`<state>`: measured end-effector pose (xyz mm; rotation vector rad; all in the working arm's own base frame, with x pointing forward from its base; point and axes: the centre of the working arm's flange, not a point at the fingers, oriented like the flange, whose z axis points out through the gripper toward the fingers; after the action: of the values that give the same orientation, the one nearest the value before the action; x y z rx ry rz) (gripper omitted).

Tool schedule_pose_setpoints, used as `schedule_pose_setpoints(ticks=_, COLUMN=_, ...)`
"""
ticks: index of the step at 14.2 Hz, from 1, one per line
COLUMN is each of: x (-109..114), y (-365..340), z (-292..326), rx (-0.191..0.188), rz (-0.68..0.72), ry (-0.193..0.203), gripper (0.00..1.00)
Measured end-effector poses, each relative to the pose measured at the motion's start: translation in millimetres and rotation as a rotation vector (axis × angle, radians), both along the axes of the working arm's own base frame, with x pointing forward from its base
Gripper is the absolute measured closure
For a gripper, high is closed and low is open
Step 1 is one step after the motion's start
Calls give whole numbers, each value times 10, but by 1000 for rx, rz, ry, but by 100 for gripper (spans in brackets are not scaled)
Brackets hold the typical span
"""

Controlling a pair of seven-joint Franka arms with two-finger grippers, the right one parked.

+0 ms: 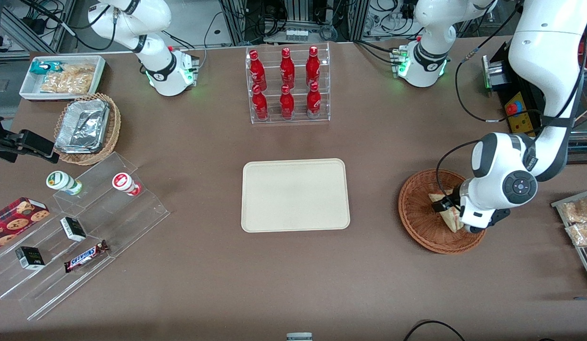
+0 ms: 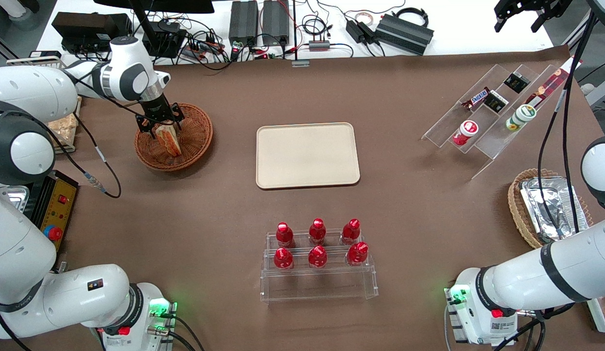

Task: Place sandwich from basket to tray
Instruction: 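Close the left gripper on the sandwich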

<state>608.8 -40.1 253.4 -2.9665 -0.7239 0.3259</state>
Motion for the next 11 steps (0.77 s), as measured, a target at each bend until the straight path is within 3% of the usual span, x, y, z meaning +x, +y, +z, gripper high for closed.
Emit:
schedule_pose_setpoints(ticks=4, x=0, y=144, z=-80, rx=-1, rz=27, ry=12, gripper=12)
schedule_pose_setpoints(ticks=8, x=19, y=161, z=-53, rx=-3, rz=30, ry=5, gripper=54)
schedule_pose_setpoints(ticks=11, x=43, y=89, z=9, rx=-7, rz=19, ry=-7, gripper=78)
